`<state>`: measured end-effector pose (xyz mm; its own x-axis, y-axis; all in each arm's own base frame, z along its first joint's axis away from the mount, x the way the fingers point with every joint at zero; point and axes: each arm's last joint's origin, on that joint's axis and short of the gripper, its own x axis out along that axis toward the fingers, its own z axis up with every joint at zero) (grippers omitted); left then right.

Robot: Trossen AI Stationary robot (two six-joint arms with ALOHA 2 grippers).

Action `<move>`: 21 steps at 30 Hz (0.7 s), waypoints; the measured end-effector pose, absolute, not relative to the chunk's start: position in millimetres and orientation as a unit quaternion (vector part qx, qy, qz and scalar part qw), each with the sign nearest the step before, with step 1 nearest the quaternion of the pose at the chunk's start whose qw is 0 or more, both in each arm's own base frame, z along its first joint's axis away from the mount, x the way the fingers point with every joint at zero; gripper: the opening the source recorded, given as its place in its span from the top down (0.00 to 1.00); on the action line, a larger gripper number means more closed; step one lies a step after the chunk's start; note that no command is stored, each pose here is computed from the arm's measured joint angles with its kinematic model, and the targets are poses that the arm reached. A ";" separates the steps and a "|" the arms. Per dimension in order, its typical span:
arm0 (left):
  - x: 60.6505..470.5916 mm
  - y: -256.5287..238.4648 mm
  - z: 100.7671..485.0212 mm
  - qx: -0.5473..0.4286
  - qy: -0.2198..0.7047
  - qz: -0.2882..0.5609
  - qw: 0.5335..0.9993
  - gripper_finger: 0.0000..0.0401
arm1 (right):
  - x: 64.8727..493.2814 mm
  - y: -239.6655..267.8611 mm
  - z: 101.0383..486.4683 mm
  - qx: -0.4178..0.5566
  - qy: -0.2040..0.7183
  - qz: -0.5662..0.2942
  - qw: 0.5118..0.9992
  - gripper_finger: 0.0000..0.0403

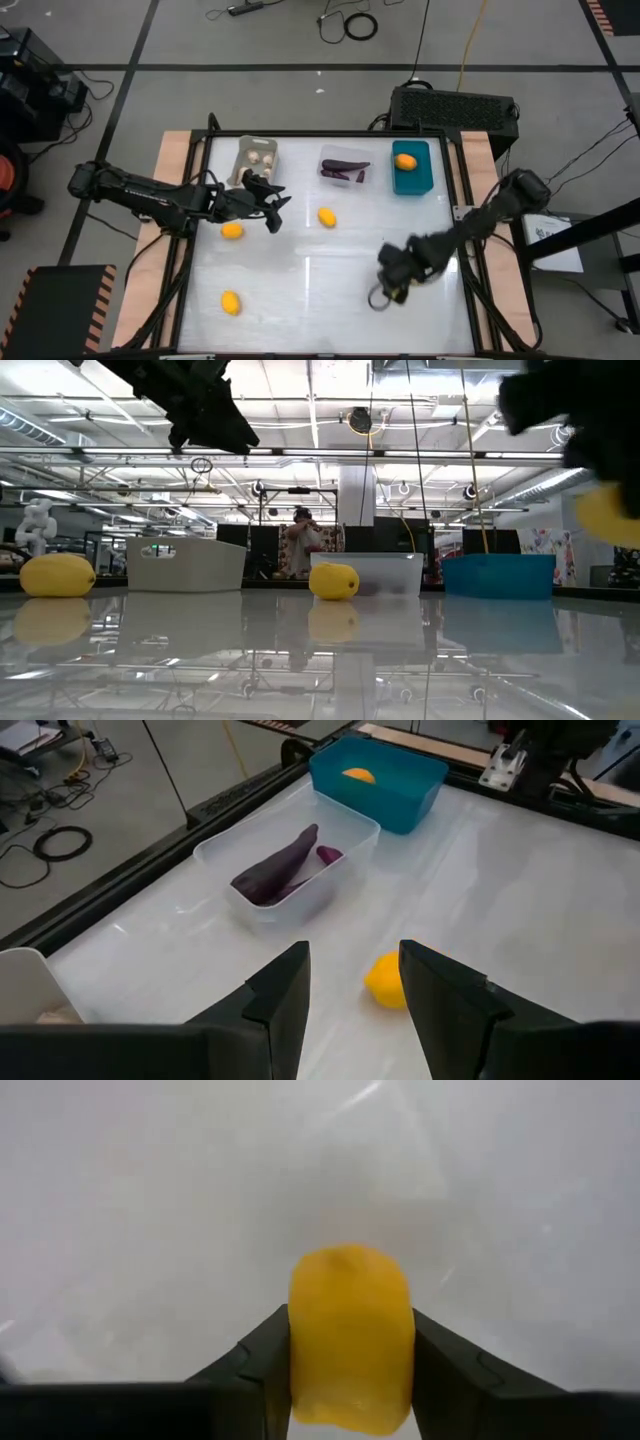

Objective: Sort produce into baskets
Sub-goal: Put the lemon into the blue bin

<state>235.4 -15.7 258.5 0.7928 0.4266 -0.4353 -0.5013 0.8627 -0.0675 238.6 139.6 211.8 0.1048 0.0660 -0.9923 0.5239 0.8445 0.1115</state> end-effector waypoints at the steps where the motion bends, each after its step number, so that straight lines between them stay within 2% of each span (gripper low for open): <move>1: 235.9 -15.8 258.2 -0.090 0.208 0.246 0.942 0.59 | 239.9 128.8 216.4 0.216 0.640 -0.171 0.717 0.64; 11: 244.4 -16.5 247.8 -0.071 0.227 0.246 0.940 0.59 | 244.9 14.7 241.7 0.135 0.596 -0.300 0.733 0.63; 15: 244.8 -16.6 247.2 -0.058 0.231 0.243 0.940 0.59 | 243.5 -30.4 242.4 0.137 0.588 -0.355 0.714 0.63; 21: 244.7 -16.6 247.2 -0.045 0.235 0.240 0.941 0.59 | 230.3 -84.9 242.5 0.154 0.598 -0.392 0.682 0.63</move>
